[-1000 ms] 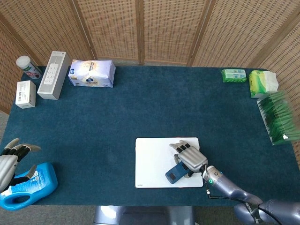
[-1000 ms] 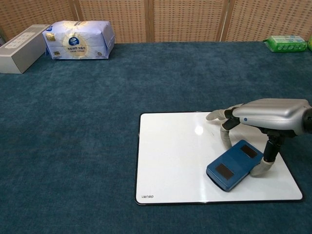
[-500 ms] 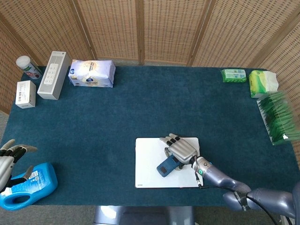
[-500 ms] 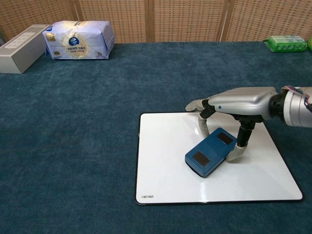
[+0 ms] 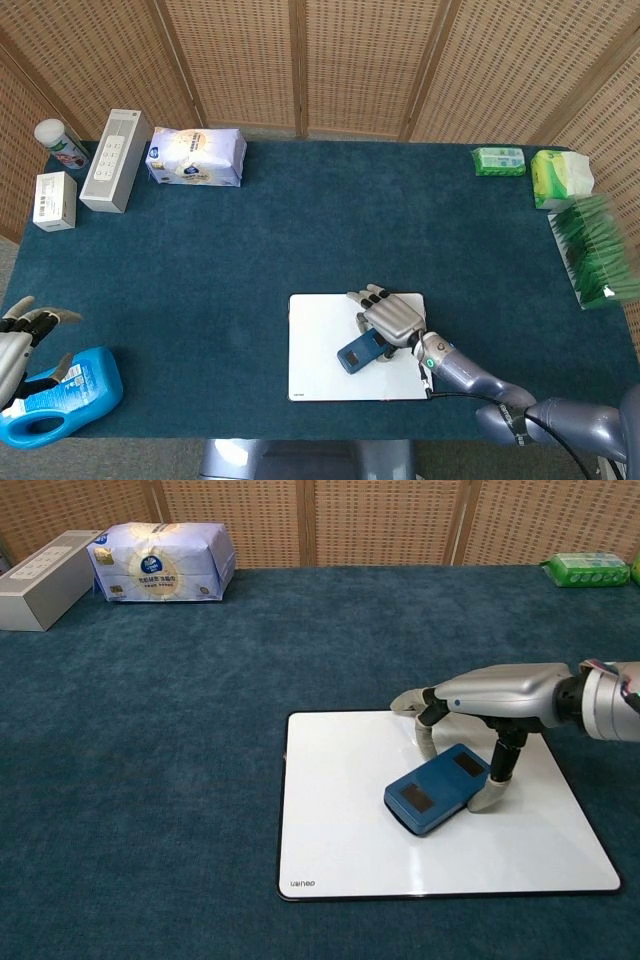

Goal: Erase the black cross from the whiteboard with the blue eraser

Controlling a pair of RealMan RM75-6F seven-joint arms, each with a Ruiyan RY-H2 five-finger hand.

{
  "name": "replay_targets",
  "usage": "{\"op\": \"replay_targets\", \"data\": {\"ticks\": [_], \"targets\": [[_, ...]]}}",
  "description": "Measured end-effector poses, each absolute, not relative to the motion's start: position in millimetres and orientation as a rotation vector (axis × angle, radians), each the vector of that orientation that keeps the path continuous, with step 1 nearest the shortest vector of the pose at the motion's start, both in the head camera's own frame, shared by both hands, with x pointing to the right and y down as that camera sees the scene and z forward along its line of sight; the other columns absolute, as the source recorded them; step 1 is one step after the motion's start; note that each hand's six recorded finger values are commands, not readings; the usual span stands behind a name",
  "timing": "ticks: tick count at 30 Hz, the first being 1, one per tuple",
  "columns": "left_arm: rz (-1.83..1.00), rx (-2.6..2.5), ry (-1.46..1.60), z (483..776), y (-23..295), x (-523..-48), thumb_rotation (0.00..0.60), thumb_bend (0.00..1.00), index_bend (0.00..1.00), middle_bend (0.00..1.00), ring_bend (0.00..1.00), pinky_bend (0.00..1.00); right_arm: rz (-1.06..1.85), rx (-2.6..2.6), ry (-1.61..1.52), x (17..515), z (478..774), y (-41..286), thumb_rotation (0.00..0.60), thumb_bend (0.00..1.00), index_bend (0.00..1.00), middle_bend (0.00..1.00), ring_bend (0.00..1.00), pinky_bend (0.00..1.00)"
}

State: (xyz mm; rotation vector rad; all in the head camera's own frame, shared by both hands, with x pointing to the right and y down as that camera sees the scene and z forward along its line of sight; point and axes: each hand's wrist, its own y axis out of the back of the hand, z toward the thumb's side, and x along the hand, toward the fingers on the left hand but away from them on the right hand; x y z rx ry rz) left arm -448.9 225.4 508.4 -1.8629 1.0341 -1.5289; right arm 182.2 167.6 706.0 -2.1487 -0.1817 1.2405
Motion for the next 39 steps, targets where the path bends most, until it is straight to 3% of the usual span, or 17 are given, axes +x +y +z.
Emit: {"op": "replay_targets", "data": {"ticks": [15,28,39], "targets": [[-1.51,-1.886,1.015,512,223,-442,0.6,0.49,0.27,0.29,0.23,0.07,1.282,-2.11,-0.218,215,686,176,0.6,0.03,0.67,0.06,0.0,0.0],[-1.516,-1.915,1.017,521,225,-439,0.6,0.49,0.27,0.29,0.22,0.07,1.274,-2.026,-0.481,240,656,127,0.6,0.03,0.67,0.07,0.0,0.0],[-1.513,-1.917,1.018,521,225,-439,0.6,0.49,0.27,0.29,0.22,0.07,1.283,-2.014,-0.516,240,656,118,0.6,0.03,0.67,0.07,0.0,0.0]]}}
